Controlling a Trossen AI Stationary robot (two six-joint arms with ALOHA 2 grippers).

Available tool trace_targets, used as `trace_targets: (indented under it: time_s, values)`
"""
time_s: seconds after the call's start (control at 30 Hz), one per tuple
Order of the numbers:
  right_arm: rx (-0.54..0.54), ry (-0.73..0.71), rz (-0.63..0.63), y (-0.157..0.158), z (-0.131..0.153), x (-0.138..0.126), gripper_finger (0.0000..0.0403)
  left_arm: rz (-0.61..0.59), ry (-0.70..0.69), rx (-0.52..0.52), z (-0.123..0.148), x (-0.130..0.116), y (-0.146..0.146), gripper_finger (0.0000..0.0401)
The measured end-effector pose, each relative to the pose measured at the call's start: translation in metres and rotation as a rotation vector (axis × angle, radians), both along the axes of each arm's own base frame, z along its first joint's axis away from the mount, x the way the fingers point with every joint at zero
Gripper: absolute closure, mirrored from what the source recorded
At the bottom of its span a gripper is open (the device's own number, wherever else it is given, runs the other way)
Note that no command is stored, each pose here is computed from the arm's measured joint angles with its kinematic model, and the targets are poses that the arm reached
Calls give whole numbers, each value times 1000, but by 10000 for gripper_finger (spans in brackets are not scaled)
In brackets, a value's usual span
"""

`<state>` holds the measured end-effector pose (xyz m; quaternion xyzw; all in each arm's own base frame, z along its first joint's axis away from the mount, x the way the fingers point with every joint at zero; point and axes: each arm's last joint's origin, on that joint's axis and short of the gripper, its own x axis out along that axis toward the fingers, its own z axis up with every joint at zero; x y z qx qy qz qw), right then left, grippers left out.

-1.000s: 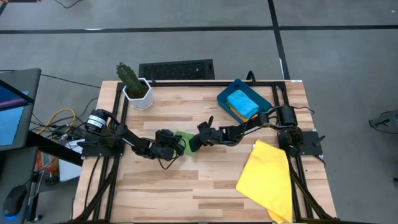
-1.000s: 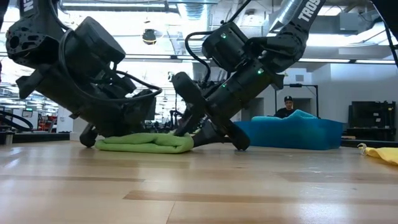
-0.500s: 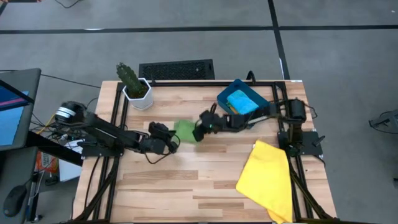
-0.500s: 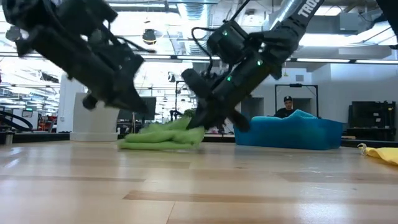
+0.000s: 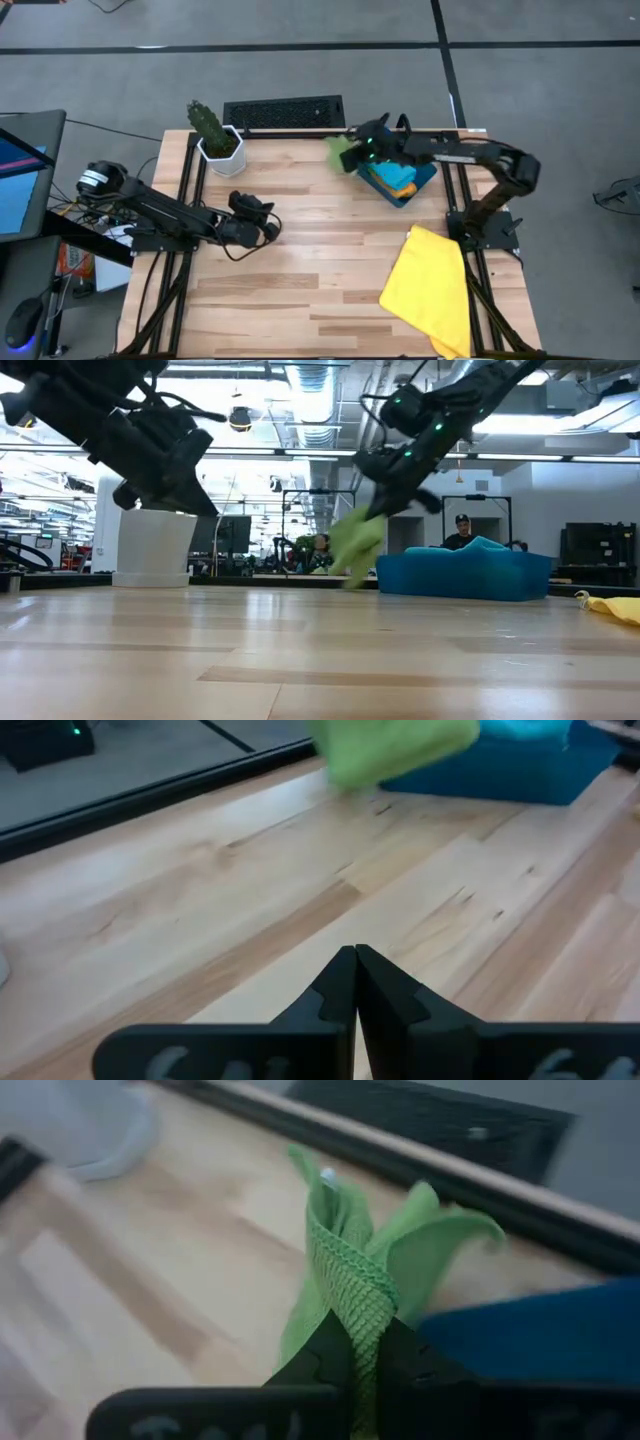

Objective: Fold microfiber towels
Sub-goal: Put the folded green microfiber towel into the blue bin

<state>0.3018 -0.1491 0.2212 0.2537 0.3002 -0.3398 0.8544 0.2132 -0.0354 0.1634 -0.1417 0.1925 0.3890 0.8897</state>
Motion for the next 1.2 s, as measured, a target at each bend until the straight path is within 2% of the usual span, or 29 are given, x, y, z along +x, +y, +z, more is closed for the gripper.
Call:
trace_targets:
  time_s: [0.17, 0.33, 0.6, 0.8, 1.07, 1.2]
  values:
    - [-3, 49, -81, -8, 17, -34, 368, 8, 31, 11, -5, 0, 0, 401]
    - [6, 34, -148, -2, 19, -66, 367, 17, 27, 21, -4, 0, 0, 401]
    - [36, 39, -256, 15, -7, -105, 366, 25, 30, 31, -5, -1, 1, 401]
    - [64, 53, -274, 24, -24, -120, 365, 25, 30, 31, -5, -1, 1, 401]
    - [10, -18, -294, 24, -7, -134, 364, 26, 29, 30, -5, -1, 1, 401]
    - [19, 4, -312, 26, -4, -143, 364, 25, 29, 30, -4, -1, 1, 401]
